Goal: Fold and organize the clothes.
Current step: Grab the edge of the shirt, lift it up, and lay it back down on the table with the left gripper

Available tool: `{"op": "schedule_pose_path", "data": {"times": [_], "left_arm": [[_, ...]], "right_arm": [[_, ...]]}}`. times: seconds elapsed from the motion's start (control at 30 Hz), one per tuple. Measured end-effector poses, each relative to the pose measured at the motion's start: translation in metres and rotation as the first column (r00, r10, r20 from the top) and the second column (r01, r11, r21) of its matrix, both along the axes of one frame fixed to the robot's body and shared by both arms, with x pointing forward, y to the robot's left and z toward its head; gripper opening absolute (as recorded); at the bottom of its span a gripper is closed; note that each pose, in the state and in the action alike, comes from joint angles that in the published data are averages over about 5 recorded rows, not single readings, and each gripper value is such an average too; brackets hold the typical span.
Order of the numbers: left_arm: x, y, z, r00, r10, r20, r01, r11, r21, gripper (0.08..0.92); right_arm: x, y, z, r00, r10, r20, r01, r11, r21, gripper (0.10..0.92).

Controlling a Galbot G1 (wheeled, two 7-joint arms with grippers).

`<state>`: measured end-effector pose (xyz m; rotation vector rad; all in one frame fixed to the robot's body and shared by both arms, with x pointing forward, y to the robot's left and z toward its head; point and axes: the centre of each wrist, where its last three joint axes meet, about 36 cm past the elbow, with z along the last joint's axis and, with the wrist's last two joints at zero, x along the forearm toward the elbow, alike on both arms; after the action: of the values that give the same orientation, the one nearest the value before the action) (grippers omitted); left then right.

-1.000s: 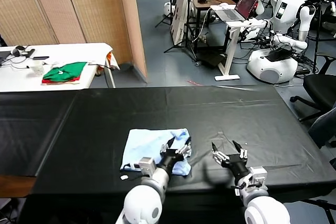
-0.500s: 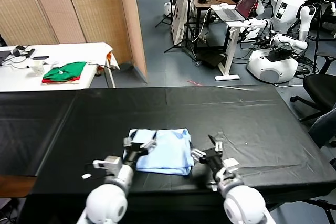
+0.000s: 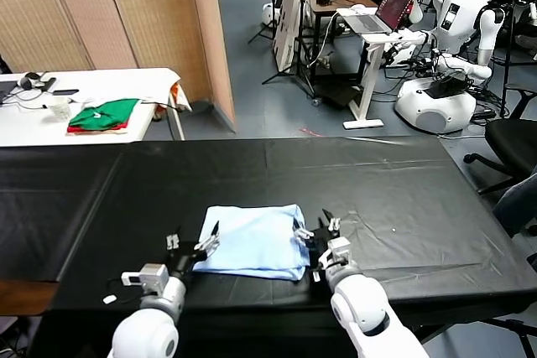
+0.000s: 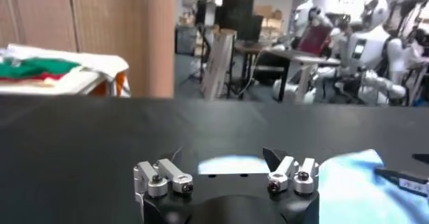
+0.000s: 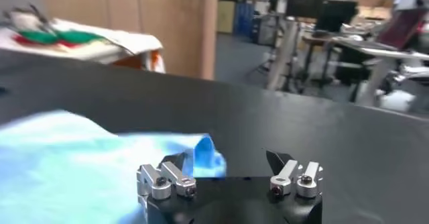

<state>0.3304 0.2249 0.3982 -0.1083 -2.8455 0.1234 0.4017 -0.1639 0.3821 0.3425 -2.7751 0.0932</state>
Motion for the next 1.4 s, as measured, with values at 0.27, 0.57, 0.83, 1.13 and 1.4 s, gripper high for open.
{"op": "schedule_pose_path", "data": {"times": [0.27,0.57,0.83,1.13,1.4], "left_arm": [[0.009,0.008,-0.009,0.9999,0.011,0.005,-0.011,0.998,-0.069,0.907],[0.013,0.019,-0.027,0.9991,0.023,-0.034,-0.031,0.968,-0.248,0.907],[0.013,0.021,-0.034,0.9975,0.031,-0.063,-0.049,0.950,-0.308,0.907],[0.011,0.016,-0.039,0.9958,0.023,-0.089,-0.055,0.929,-0.367,0.735],[0.012,0.016,-0.038,0.9926,0.023,-0.119,-0.073,0.897,-0.435,0.356]], "right_arm": [[-0.019,-0.015,0.036,0.999,-0.008,0.052,0.002,0.993,0.114,0.907],[-0.053,-0.034,0.069,0.993,-0.039,0.115,0.022,0.989,0.144,0.907],[-0.060,-0.037,0.074,0.991,-0.048,0.121,0.029,0.988,0.149,0.907],[-0.061,-0.036,0.076,0.991,-0.050,0.127,0.030,0.987,0.156,0.907],[-0.062,-0.034,0.076,0.990,-0.056,0.131,0.034,0.986,0.164,0.907]]}}
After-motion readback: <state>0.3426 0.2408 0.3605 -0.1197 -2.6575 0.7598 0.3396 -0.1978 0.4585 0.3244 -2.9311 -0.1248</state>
